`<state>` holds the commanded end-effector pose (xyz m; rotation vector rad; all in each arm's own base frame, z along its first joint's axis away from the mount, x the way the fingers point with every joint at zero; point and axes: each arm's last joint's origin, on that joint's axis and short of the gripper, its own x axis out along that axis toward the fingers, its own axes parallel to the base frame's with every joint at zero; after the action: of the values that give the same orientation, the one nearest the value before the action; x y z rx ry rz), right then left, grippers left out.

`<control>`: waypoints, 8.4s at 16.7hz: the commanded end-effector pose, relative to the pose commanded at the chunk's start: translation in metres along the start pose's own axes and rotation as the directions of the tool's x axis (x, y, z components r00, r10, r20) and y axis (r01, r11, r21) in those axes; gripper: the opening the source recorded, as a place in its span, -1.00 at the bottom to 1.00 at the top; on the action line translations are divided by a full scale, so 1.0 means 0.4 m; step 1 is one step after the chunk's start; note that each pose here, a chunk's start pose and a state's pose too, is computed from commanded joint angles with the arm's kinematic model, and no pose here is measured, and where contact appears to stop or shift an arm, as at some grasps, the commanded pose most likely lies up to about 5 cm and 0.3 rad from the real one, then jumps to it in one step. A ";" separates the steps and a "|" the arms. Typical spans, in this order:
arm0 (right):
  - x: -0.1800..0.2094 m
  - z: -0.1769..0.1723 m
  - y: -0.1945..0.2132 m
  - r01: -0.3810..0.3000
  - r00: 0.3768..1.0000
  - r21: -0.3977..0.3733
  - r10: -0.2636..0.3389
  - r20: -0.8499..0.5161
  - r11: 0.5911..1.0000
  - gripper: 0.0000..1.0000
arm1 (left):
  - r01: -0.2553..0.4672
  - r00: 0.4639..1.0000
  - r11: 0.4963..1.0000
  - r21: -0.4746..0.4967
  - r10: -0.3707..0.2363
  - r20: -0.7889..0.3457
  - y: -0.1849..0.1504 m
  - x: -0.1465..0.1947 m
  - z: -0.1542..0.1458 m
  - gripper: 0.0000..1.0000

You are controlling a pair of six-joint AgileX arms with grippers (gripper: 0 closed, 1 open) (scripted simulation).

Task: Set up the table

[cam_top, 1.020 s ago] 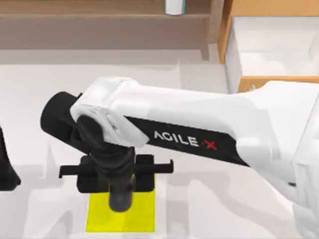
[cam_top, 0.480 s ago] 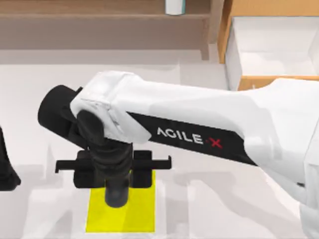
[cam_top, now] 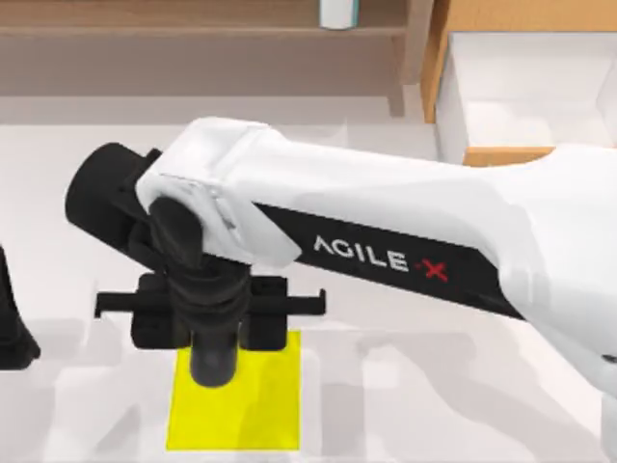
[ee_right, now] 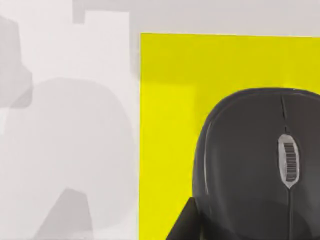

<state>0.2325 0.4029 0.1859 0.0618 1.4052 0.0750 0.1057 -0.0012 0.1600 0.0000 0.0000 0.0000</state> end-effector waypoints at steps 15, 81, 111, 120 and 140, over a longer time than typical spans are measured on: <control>0.105 -0.023 -0.012 0.090 0.994 -0.015 -0.091 -0.062 0.996 -1.00 | 0.000 1.000 1.000 0.000 0.000 0.000 0.000 0.000 0.000 1.00; 0.166 -0.050 -0.805 0.983 0.152 -0.164 -0.125 0.980 -0.088 1.00 | 0.000 1.000 1.000 0.000 0.000 0.000 0.000 0.000 0.000 1.00; 0.175 0.011 -0.812 0.983 0.152 -0.164 -0.125 0.980 -0.088 -1.00 | 0.000 1.000 1.000 0.000 0.000 0.000 0.000 0.000 0.000 1.00; 0.190 0.078 -0.812 0.982 0.156 -0.167 -0.129 0.979 -0.085 -1.00 | 0.000 1.000 1.000 0.000 0.000 0.000 0.000 0.000 0.000 1.00; 0.228 0.318 -0.818 0.982 0.160 -0.171 -0.123 0.979 -0.084 -1.00 | 0.000 1.000 1.000 0.000 0.000 0.000 0.000 0.000 0.000 1.00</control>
<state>0.3781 0.0855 0.0882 -1.5662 0.0900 -0.0783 0.1057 -0.0012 0.1600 0.0000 0.0000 0.0000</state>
